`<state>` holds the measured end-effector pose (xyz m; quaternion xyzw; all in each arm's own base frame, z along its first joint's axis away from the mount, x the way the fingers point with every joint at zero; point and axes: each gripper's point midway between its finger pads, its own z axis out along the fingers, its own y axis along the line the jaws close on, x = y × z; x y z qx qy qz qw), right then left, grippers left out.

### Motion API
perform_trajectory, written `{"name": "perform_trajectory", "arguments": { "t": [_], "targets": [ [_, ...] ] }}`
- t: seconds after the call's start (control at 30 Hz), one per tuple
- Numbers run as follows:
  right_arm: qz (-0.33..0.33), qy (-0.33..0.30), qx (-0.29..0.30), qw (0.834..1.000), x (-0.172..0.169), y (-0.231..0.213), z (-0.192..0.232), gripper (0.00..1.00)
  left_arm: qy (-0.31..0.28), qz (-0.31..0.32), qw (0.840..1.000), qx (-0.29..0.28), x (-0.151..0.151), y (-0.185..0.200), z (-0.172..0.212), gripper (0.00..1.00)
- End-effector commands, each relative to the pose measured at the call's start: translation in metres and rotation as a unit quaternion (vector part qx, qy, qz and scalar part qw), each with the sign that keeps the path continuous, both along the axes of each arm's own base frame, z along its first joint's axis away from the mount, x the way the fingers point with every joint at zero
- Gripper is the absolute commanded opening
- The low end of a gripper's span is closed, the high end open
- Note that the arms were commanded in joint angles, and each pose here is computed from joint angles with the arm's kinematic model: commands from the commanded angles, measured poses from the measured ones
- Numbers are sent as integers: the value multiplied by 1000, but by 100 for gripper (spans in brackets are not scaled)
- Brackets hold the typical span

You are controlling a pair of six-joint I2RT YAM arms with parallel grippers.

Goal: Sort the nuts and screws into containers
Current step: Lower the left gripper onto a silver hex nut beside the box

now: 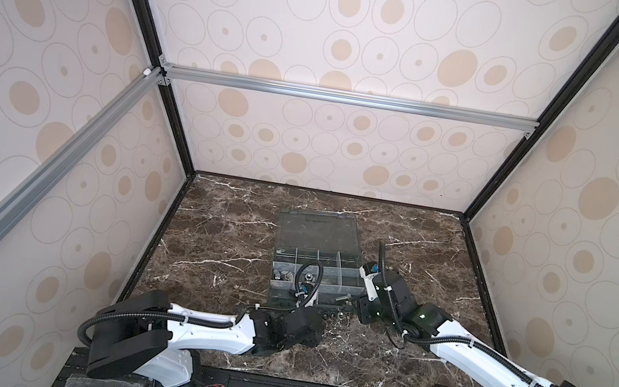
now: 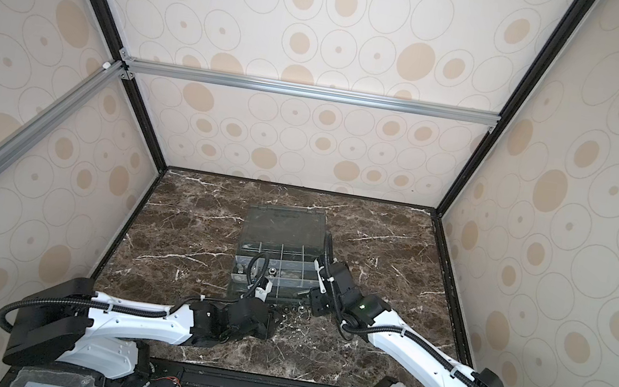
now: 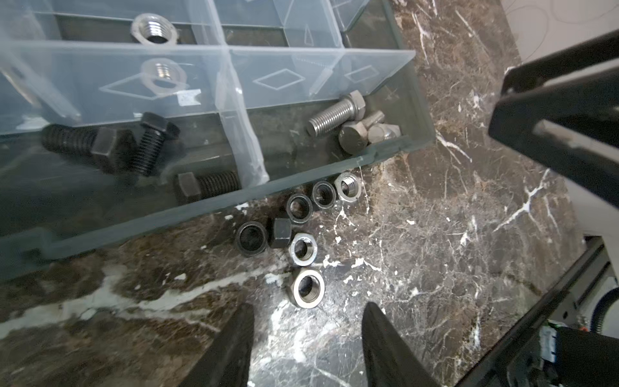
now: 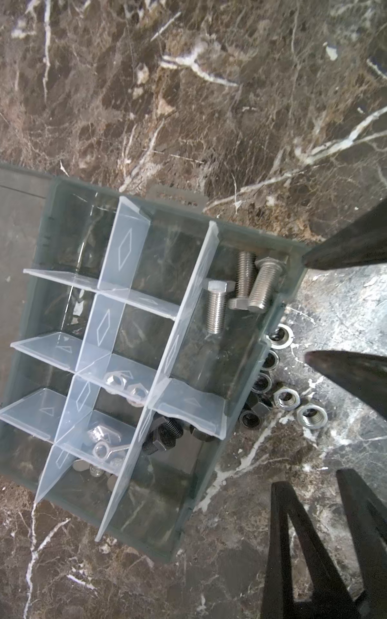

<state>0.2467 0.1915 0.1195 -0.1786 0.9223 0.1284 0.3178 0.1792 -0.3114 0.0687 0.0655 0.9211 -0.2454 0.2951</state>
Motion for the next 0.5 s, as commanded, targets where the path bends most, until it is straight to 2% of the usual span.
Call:
{"name": "perform_trajectory", "arguments": {
  "t": [0.0,0.47],
  "targets": [
    [-22,0,-6,1000,-1,-13,-1,43,1,-15,999,32,-2,-12,-4,53],
    [-40,3,-6,999,-5,-28,-6,43,23,-16,995,100,-6,-29,-36,52]
  ]
}}
